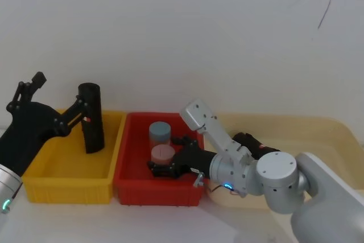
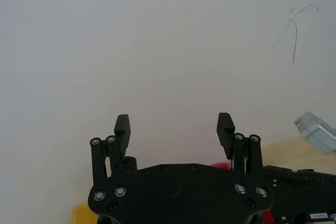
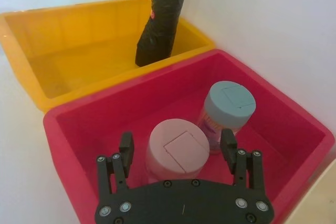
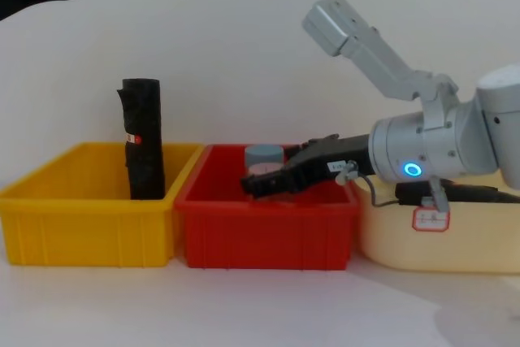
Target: Pick up the garbage bag with the one hand and transfer it to the other hand.
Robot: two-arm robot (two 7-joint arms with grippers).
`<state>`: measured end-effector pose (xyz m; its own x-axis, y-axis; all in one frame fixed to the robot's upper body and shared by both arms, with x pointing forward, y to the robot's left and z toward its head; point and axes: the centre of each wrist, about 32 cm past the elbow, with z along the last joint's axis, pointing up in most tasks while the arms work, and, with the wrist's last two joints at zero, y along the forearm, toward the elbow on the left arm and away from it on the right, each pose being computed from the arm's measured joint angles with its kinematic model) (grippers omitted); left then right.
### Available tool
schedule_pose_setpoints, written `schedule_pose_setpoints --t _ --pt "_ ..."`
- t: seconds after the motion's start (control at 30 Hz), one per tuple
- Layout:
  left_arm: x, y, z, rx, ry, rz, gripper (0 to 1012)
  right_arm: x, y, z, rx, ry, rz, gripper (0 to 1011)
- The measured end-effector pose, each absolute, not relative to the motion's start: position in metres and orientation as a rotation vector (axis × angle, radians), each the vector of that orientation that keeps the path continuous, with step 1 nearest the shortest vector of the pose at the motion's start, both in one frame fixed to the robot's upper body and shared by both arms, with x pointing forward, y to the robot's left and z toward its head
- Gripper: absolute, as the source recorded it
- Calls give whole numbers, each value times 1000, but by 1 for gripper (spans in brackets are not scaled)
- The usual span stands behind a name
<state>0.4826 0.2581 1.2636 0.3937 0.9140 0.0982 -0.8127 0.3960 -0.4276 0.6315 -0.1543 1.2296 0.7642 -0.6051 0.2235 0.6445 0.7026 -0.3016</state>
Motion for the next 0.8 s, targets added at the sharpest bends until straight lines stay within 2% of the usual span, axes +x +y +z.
schedule_pose_setpoints --t 0.2,0.57,0.8 --pt "483 258 1264 -335 -343 1121 1001 636 -152 1228 -393 -112 -697 961" --pt "483 258 1264 -335 -343 1121 1001 639 -150 1229 -392 -109 -703 682" --pt "483 258 1264 -335 -343 1121 1001 638 -152 1238 -361 -119 -712 672"
